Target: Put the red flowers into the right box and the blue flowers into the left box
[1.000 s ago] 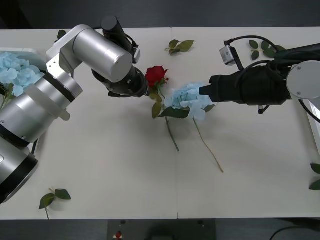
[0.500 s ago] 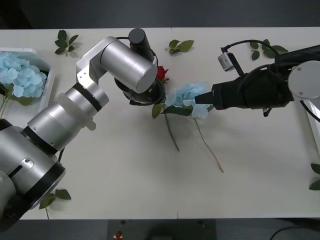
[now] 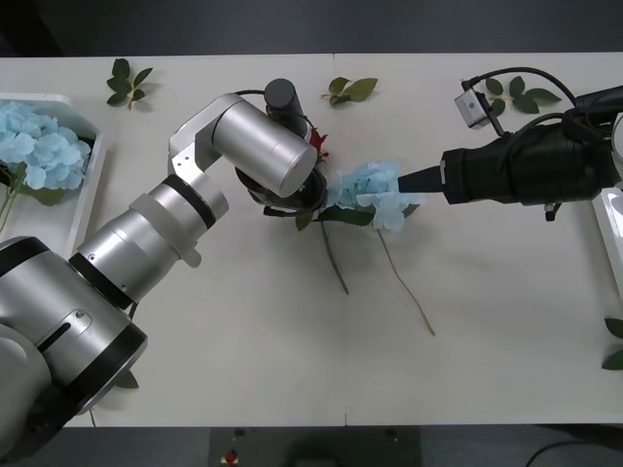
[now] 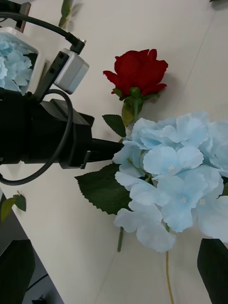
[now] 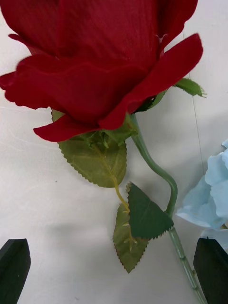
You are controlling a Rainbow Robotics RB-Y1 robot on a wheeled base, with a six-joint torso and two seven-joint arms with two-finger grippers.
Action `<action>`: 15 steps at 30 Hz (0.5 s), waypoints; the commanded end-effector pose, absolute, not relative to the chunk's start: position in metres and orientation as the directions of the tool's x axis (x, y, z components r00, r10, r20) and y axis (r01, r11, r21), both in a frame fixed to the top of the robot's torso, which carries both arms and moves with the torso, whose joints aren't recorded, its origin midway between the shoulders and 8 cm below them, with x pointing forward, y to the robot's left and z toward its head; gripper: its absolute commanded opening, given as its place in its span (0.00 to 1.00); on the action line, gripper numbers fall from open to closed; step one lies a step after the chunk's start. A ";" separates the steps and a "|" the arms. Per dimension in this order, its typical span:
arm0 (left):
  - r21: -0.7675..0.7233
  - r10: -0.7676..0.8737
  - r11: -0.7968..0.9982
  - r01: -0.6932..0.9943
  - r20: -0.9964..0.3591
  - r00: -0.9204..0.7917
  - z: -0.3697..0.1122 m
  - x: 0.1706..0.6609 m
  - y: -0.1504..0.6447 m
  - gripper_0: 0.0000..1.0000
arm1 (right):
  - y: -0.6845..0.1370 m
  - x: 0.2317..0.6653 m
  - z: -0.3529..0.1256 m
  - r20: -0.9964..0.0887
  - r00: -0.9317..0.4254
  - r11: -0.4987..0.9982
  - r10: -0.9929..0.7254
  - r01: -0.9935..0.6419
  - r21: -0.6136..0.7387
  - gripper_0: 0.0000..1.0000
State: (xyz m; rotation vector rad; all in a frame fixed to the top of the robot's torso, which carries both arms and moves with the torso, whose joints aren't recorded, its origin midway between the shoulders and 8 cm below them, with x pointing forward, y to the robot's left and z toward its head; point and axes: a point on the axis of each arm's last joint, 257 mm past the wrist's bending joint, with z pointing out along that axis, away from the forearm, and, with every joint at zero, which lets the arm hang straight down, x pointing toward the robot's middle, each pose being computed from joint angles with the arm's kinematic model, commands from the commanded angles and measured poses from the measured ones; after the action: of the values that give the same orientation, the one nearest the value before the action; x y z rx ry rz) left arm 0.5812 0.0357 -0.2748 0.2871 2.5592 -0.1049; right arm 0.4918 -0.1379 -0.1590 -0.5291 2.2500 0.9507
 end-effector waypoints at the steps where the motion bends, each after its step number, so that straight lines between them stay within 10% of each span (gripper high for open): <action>1: -0.008 0.170 0.976 0.217 -0.598 -0.784 -0.258 0.591 0.015 1.00 | -0.155 0.489 -0.154 -0.732 -0.661 0.634 -0.169 -0.641 0.432 1.00; 15: 0.048 0.221 0.969 0.243 -0.607 -0.763 -0.276 0.584 0.008 1.00 | -0.193 0.464 -0.173 -0.745 -0.605 0.592 -0.281 -0.720 0.362 1.00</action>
State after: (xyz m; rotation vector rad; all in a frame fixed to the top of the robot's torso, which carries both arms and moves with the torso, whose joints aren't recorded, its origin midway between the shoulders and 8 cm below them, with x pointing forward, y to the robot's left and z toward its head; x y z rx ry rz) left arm 0.5719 0.0200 -0.2996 0.3082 2.5239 -0.0504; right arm 0.4640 -0.1788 -0.1768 -0.7875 2.1766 0.9151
